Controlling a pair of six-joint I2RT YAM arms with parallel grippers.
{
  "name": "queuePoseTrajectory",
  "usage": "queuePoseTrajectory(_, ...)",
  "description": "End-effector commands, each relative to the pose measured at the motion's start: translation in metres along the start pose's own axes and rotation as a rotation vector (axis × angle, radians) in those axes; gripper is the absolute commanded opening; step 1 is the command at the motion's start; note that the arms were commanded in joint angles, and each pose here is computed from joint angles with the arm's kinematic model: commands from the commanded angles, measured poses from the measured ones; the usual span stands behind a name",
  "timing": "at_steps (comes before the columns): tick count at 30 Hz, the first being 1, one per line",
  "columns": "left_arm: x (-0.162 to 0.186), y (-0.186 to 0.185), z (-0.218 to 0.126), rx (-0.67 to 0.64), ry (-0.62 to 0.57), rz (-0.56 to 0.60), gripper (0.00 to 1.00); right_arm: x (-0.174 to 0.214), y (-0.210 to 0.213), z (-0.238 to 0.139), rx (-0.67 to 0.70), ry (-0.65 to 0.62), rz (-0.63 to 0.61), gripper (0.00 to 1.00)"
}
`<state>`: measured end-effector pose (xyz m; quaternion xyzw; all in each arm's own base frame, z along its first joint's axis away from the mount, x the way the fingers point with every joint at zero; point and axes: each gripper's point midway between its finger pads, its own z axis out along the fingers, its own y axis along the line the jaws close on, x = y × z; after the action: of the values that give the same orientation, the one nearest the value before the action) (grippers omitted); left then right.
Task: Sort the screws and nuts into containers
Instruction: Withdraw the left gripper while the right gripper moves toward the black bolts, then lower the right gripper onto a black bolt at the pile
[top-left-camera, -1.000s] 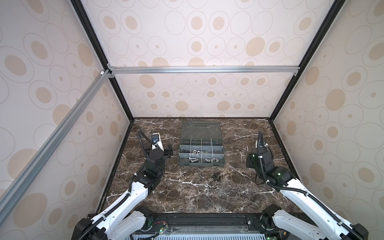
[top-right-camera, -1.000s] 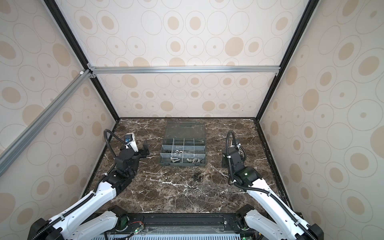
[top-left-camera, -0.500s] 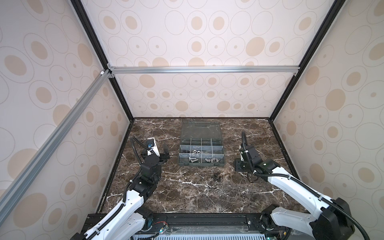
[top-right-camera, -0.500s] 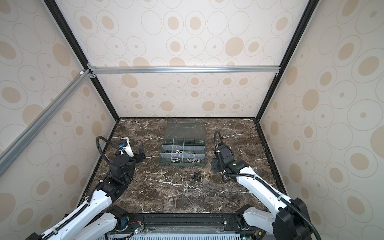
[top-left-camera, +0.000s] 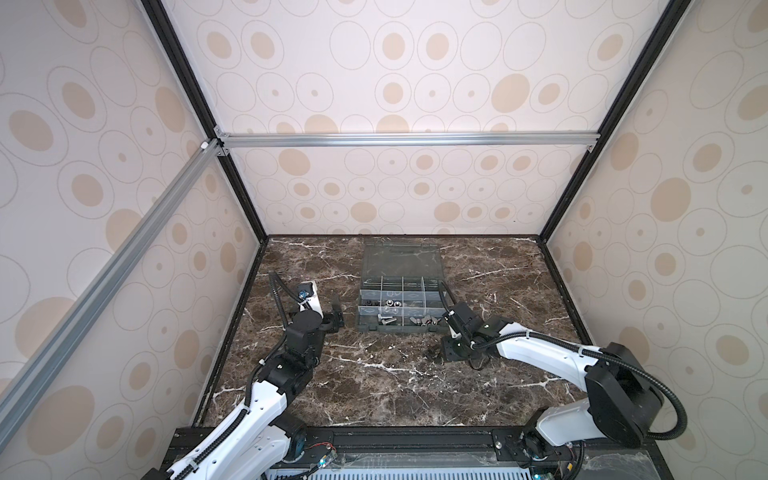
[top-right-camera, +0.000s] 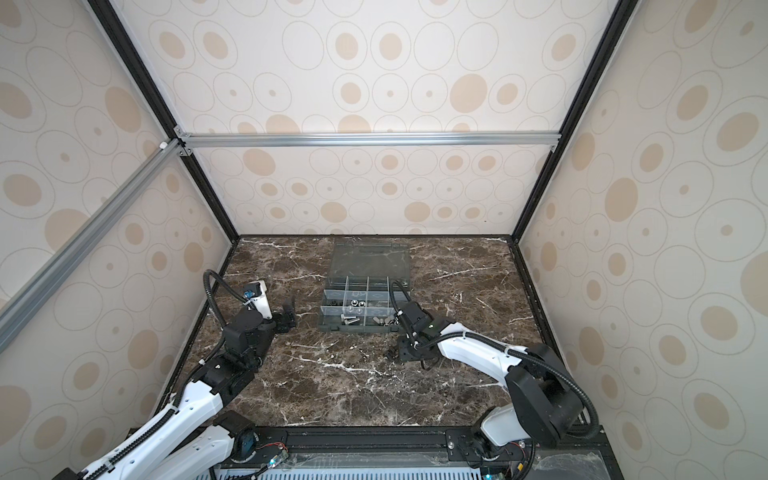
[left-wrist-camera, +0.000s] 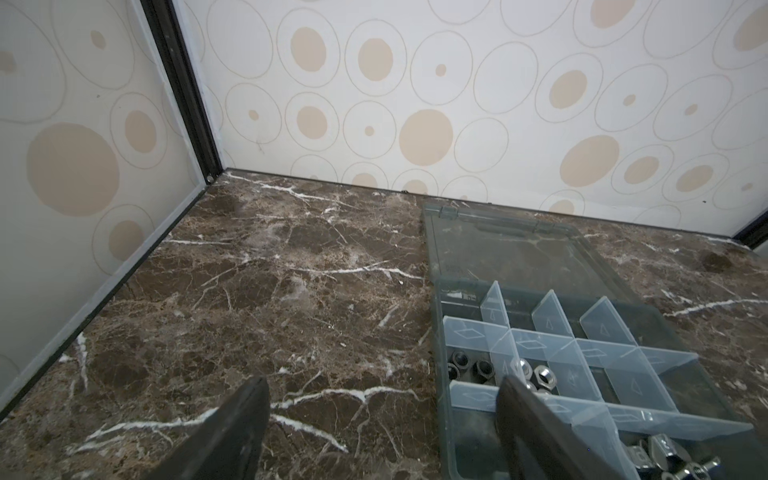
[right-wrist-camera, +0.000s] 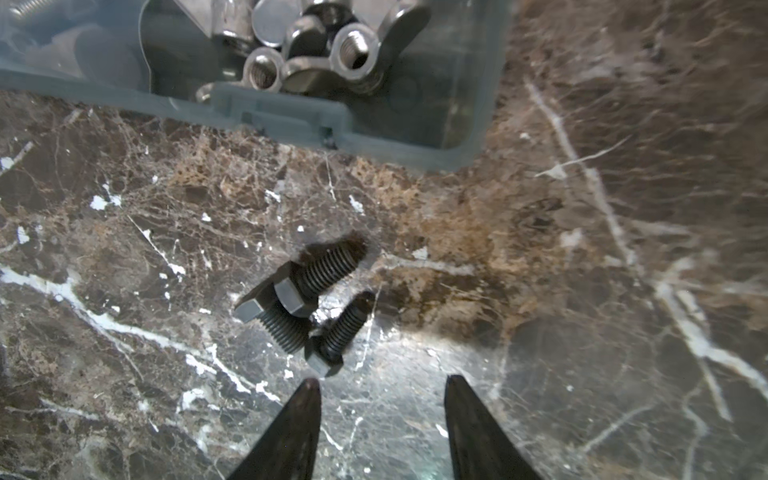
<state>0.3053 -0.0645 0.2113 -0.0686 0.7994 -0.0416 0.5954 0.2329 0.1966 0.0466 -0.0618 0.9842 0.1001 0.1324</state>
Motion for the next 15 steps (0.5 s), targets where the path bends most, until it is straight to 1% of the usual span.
queuePoseTrajectory(1,-0.002,-0.005,-0.002,0.022,0.044,-0.039,0.85,-0.001,0.011,0.005,-0.008,0.018,0.017,0.51)
queuePoseTrajectory(6,0.002,-0.011,-0.003,0.050,0.094,-0.055,0.84,-0.005,0.014,0.012,0.025,0.035,0.011,0.49)
queuePoseTrajectory(10,0.006,-0.016,-0.006,0.085,0.111,-0.077,0.84,-0.003,0.010,0.019,0.064,0.063,0.013,0.47)
queuePoseTrajectory(15,0.010,-0.019,-0.011,0.116,0.123,-0.089,0.84,0.000,0.005,0.024,0.101,0.084,0.024,0.40)
